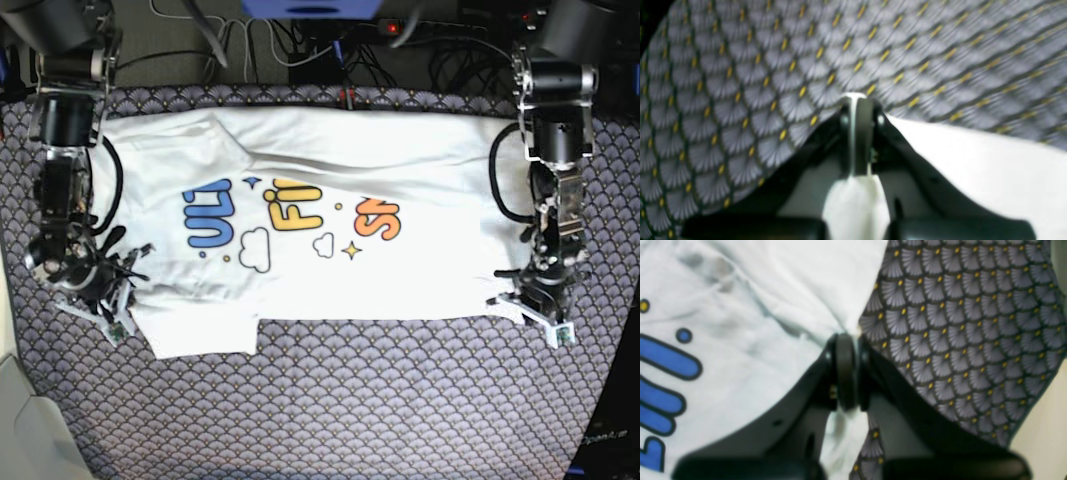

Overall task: Fold the T-shirt properly
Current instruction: 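Lift the hem and fold it over onto the folded shoulder edge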

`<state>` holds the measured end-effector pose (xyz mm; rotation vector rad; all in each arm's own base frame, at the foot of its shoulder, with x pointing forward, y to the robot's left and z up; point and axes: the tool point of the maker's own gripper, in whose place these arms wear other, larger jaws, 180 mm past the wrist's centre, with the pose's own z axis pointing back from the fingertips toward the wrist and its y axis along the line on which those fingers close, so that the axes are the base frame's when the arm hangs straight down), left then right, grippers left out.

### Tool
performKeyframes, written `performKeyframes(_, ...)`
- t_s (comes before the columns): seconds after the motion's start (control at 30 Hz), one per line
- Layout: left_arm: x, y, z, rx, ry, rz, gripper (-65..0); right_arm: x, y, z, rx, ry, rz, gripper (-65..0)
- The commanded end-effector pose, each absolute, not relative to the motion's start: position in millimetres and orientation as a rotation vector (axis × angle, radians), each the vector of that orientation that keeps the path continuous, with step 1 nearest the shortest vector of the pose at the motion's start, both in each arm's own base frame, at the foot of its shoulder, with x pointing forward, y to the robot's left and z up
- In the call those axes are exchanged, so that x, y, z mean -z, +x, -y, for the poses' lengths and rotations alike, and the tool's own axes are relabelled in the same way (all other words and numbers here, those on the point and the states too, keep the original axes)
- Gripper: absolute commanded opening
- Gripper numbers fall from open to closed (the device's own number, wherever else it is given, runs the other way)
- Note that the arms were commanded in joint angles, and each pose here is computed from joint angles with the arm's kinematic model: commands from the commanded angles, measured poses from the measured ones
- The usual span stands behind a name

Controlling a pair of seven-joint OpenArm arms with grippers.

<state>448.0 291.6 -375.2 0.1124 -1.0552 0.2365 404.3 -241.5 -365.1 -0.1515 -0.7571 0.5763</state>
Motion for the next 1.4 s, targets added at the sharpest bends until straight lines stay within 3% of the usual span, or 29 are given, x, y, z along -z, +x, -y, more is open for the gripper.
performKeyframes(0.0, 353.2, 451.2, -308.6, -0.266, 0.141, 1.109, -64.6, 344.4, 413.1, 248.7, -0.579, -0.182, 0.813, -65.0)
performKeyframes(0.47, 350.2, 410.5, -317.2, -0.273, 0.162, 1.101, -64.6, 337.6, 362.7, 232.7, -0.677, -0.233, 0.841, -65.0)
performKeyframes(0.9, 343.4, 370.8, -328.5, -0.314, 0.194, 1.134, -64.6, 322.3, 328.0, 275.1, -0.569, -0.321, 0.853, -65.0)
performKeyframes(1.37, 380.0, 317.6, -329.6, -0.281, 0.224, 1.023, -64.6, 337.9, 274.1, 259.8, -0.625, -0.306, 0.788, -65.0)
